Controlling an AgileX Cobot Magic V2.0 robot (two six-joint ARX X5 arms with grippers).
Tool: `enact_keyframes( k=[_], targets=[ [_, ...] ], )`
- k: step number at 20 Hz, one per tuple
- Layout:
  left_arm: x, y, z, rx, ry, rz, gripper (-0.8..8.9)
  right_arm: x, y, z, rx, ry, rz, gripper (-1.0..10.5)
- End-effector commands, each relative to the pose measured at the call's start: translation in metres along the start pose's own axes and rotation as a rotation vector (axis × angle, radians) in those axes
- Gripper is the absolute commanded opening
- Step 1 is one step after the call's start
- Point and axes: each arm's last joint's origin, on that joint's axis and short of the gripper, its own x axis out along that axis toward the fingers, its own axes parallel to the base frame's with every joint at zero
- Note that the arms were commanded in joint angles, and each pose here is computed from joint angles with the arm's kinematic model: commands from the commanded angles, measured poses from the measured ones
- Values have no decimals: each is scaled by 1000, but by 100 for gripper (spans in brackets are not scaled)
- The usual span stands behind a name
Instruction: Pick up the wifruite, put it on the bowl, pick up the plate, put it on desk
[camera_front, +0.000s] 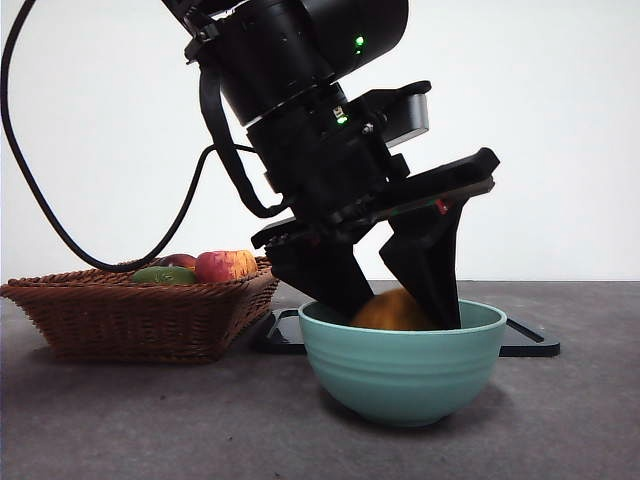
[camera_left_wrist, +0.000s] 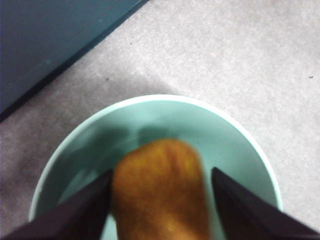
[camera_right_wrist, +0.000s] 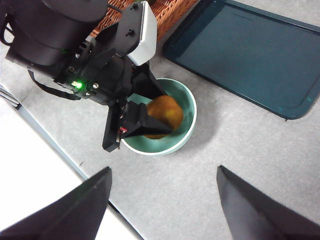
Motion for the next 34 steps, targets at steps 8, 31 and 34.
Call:
enact_keyframes(
  k=[8, 31, 34],
  targets=[
    [-19, -7, 12, 10, -74, -17, 383, -2, 1, 5, -1, -14, 1, 337],
    [-251, 50, -57, -156, -424, 96, 372, -2, 1, 5, -1, -14, 0, 337],
    [-235, 47, -76, -93, -354, -81, 371, -2, 1, 5, -1, -14, 1, 337]
  ],
)
